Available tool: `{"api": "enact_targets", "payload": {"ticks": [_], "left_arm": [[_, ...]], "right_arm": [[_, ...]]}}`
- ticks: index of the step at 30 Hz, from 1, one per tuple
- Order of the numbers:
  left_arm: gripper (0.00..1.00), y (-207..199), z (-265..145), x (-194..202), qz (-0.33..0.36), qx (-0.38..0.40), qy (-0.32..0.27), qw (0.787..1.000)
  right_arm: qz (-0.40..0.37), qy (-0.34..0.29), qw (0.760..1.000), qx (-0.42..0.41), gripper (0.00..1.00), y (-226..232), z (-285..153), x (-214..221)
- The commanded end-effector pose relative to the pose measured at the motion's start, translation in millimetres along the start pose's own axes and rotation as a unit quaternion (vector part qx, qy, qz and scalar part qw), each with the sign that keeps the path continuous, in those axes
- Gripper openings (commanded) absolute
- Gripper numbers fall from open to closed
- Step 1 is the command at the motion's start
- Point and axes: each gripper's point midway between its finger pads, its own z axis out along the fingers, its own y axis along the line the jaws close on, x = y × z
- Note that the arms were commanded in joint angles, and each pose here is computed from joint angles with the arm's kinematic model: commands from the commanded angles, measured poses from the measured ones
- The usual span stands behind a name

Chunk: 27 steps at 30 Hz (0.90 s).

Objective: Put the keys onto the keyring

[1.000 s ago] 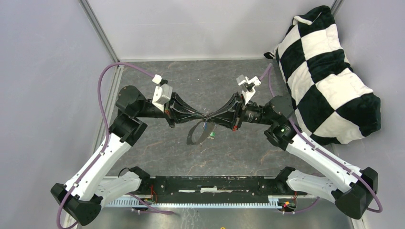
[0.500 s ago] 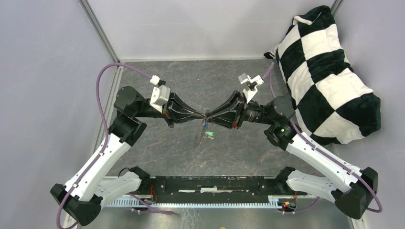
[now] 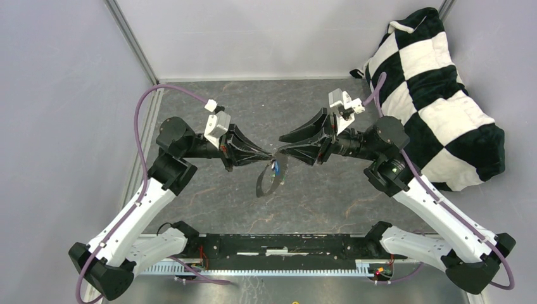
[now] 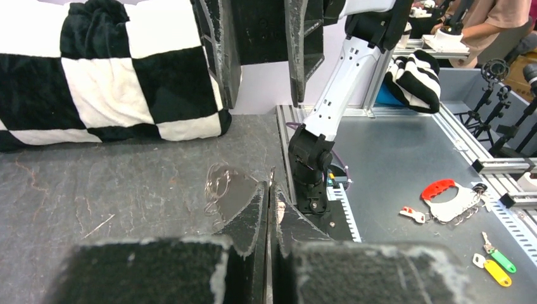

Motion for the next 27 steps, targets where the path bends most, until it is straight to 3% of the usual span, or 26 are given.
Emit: {"api": "enact_targets", "payload": {"ticks": [1, 17, 27], "left_arm": [[0.02, 0.1, 0.4, -15.6, -0.002, -0.014, -0.025, 1.0], [0.02, 6.2, 1.5, -17.4, -0.01, -0.029, -0.031, 0.999], [0.02, 8.9, 1.8, -17.1, -0.01, -0.034, -0.032, 0.999]], "right_arm": [[-0.021, -0.005, 0.999, -0.026, 0.41, 6.6, 3.2, -5.5], [-0.001, 0.024, 0.999, -0.028, 0.32, -2.1, 6.2, 20.8], [0.008, 0.034, 0.999, -0.04, 0.19, -1.8, 7.4, 31.4]]}}
